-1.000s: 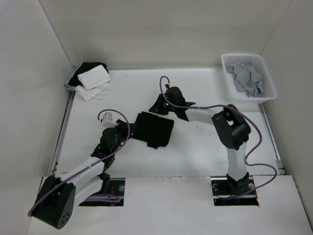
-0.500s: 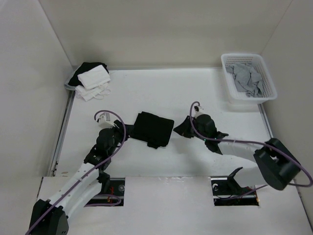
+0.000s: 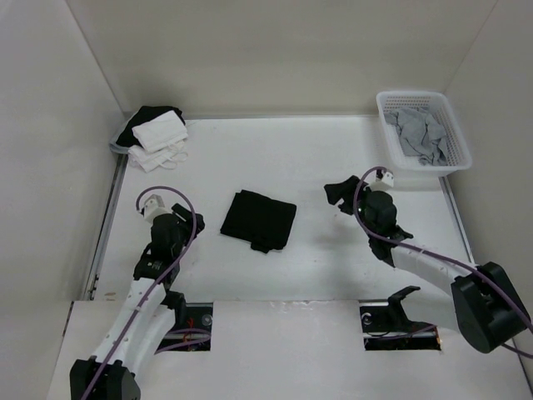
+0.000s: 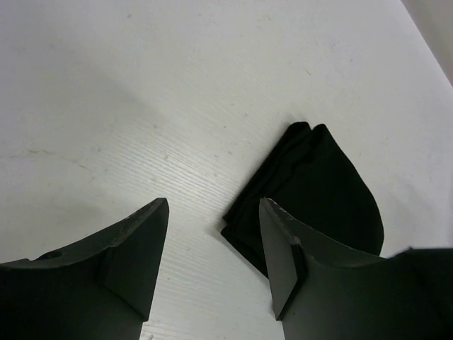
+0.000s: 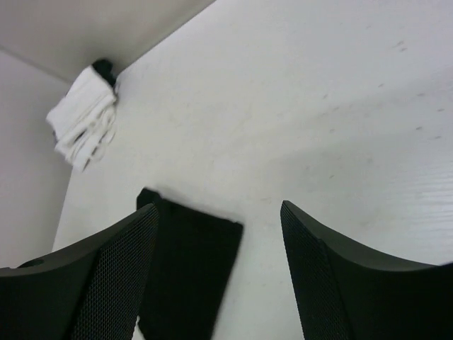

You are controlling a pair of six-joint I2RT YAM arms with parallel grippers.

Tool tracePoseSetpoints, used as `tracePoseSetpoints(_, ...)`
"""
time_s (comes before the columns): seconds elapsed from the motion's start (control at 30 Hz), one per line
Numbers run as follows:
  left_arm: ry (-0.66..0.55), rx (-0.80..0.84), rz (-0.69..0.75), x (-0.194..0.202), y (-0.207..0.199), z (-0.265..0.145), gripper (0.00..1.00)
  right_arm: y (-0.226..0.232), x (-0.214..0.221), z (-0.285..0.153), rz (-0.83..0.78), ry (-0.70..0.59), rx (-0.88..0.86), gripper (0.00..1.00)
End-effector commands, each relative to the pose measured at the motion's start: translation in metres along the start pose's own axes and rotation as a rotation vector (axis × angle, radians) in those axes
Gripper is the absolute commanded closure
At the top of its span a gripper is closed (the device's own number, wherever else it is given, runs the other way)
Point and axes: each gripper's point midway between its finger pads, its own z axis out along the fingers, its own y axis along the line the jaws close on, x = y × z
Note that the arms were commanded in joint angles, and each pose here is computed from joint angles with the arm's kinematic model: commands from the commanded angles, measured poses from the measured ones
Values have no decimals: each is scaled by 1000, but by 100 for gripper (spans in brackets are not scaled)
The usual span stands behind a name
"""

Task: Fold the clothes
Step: Fold the tank top

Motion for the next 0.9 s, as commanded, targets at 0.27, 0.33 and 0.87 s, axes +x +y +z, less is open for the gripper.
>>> tracePoseSetpoints(0.27, -28, -32, 4, -18, -1, 5, 47, -16, -10, -2, -6, -84, 27, 21)
tracePoseSetpoints(0.33, -32, -27, 7, -19, -2, 5, 47, -19, -10, -1, 0, -80, 34, 21)
tracePoseSetpoints(0.87, 7, -29, 49, -6, -2, 13, 42, -15, -5, 0, 2, -52, 13, 21)
